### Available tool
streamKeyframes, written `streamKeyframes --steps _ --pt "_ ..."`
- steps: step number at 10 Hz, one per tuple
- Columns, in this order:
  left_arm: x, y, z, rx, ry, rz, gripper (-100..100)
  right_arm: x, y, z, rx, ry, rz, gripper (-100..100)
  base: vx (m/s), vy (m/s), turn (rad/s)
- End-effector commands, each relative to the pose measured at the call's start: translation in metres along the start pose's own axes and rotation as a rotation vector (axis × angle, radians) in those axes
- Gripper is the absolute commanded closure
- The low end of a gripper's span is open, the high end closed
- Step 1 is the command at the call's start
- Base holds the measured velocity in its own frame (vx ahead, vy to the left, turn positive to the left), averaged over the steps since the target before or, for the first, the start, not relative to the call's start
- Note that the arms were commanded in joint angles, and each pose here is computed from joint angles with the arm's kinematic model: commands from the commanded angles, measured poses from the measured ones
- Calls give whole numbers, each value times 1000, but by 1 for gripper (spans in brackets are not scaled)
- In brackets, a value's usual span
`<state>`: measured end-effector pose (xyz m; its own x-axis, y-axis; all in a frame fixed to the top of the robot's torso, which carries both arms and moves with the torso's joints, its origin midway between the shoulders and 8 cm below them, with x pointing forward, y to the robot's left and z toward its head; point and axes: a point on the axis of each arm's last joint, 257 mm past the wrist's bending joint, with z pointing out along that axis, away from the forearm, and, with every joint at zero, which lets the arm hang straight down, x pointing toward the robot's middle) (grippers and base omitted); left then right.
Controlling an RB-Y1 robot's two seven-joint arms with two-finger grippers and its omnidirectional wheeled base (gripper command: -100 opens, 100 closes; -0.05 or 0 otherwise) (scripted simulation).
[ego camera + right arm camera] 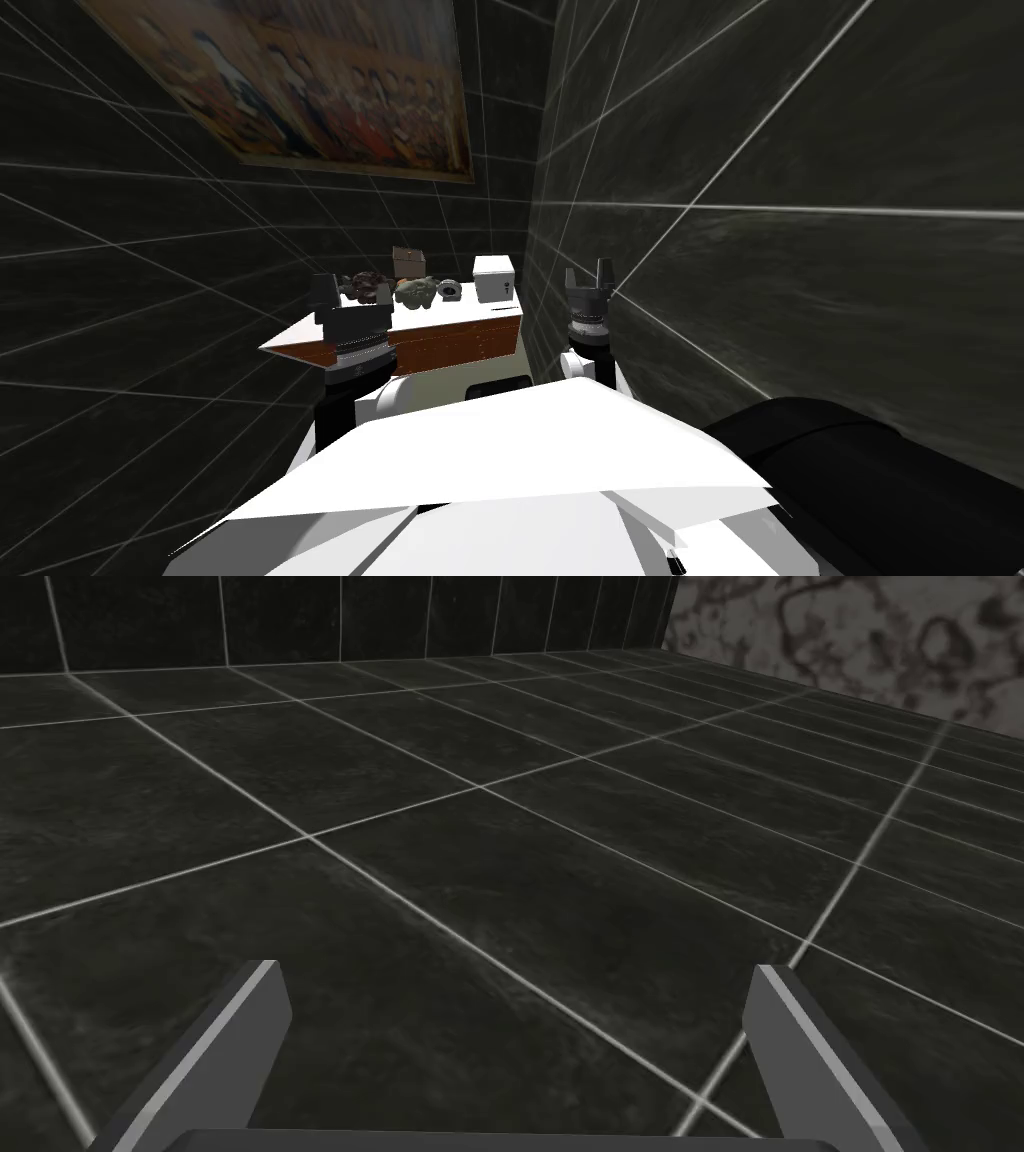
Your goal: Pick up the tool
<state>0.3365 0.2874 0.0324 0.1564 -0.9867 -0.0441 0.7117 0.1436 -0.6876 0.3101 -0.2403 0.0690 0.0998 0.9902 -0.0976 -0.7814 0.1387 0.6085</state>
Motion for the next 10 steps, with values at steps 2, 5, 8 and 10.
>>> streamKeyframes --steps 2,5,8,10 --pt "0 0 0 0 0 0 0 15 -8 -9 9 84 13 -100 -8 34 117" --pt "0 0 0 0 0 0 0 32 -27 -25 40 203 4 -100 3 61 130" --pt "0 0 0 0 0 0 0 50 -58 -52 98 356 -33 -100 18 80 192" --pt "0 0 0 0 0 0 0 57 -71 -66 125 431 -59 -100 12 48 133"
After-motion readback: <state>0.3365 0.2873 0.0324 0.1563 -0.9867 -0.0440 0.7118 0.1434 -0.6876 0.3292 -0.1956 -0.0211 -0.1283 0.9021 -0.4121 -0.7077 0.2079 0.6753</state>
